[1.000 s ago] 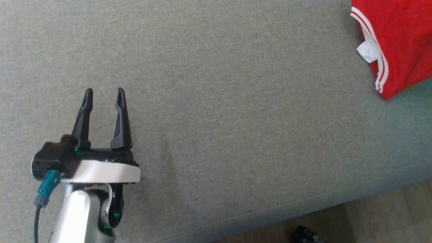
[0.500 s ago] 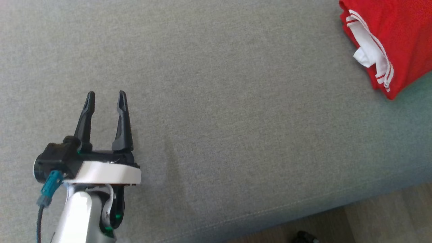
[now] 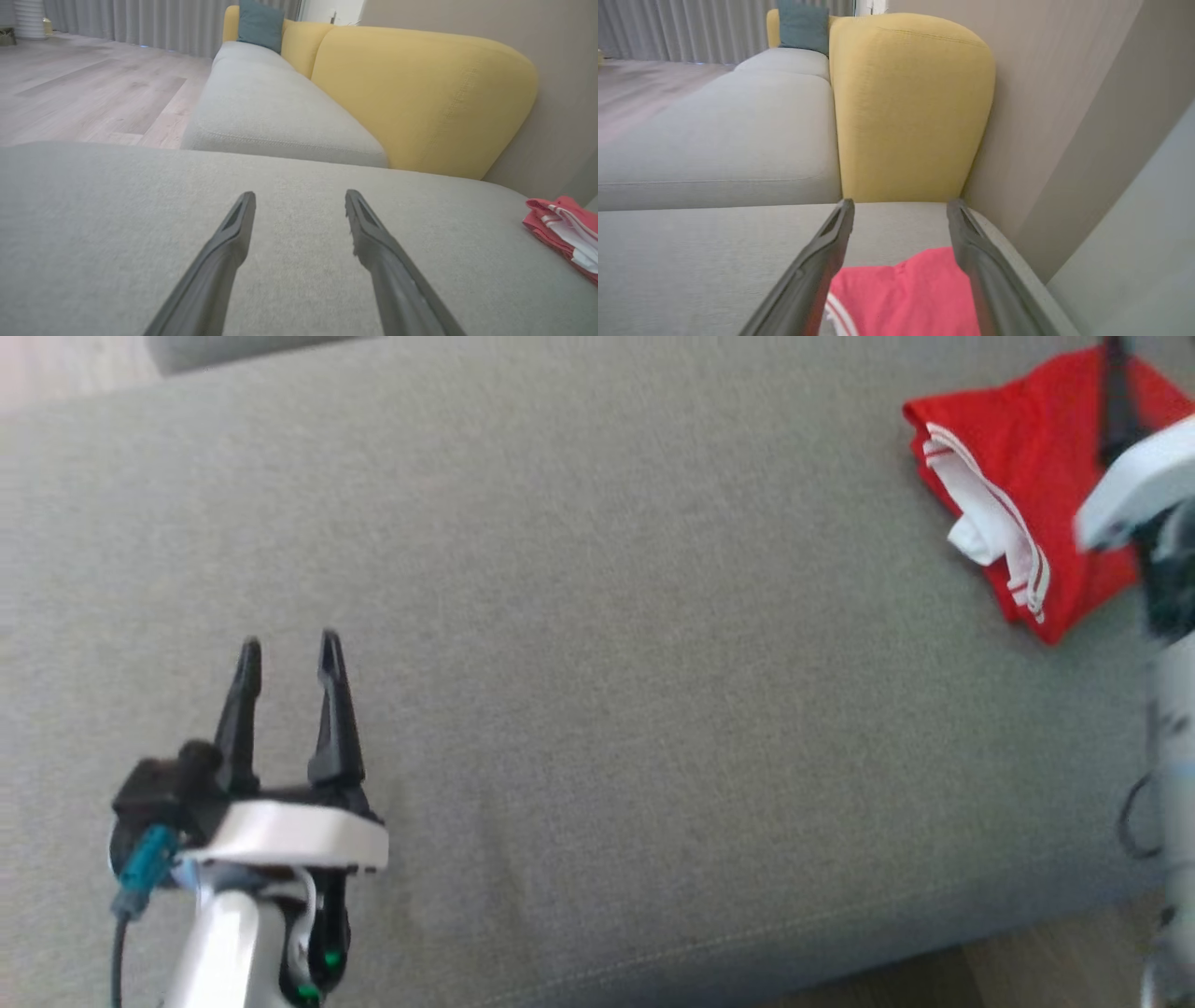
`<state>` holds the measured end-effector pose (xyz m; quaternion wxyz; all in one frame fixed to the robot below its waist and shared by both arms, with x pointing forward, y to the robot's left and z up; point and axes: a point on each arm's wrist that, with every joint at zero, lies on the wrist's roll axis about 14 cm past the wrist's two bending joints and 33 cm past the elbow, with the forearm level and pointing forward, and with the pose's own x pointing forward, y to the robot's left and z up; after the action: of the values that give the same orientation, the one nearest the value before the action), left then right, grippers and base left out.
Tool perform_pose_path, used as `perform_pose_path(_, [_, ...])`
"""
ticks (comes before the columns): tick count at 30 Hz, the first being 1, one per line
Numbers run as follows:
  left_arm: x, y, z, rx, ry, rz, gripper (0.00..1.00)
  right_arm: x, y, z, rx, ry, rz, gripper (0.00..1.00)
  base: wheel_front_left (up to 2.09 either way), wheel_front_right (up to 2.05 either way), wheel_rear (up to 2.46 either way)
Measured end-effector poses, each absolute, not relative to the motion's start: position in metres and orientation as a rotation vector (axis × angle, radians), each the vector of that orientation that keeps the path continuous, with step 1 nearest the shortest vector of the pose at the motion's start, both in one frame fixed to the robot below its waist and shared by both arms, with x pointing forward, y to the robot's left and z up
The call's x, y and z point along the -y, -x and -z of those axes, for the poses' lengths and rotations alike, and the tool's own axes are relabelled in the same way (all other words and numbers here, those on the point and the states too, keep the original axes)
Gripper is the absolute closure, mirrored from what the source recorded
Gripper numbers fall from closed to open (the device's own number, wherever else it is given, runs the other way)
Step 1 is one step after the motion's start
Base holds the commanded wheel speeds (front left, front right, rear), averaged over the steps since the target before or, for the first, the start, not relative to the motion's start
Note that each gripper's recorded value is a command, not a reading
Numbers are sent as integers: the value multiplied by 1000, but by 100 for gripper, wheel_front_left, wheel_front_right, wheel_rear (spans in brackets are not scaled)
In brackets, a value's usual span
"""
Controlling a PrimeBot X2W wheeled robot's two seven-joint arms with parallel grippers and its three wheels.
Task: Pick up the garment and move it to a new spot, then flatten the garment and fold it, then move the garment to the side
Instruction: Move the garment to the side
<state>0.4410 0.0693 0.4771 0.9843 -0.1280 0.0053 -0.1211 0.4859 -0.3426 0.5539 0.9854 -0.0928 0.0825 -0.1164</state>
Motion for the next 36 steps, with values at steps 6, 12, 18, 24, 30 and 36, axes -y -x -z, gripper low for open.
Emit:
perform_pose_path(6, [-85, -416, -477, -31, 248, 191, 0, 279, -471, -546, -93, 103, 95, 0, 0, 0, 0])
perform_pose_path(12, [-110, -387, -476, -46, 251, 107, 0, 217, -448, -542, -14, 6, -23, 0, 0, 0, 0])
perform_pose_path(18, [-131, -363, -477, -40, 240, 39, 0, 177, -414, -526, -8, -28, -94, 0, 0, 0, 0])
perform_pose_path(24, [-141, -352, -479, -32, 232, 3, 0, 159, -381, -507, -22, -82, -128, 0, 0, 0, 0])
perform_pose_path(30, [-144, -345, -475, -41, 218, -3, 0, 157, -365, -497, -25, -126, -127, 0, 0, 0, 0])
perform_pose_path(36, [-141, -345, -473, -50, 216, 6, 0, 157, -361, -490, -36, -129, -123, 0, 0, 0, 0])
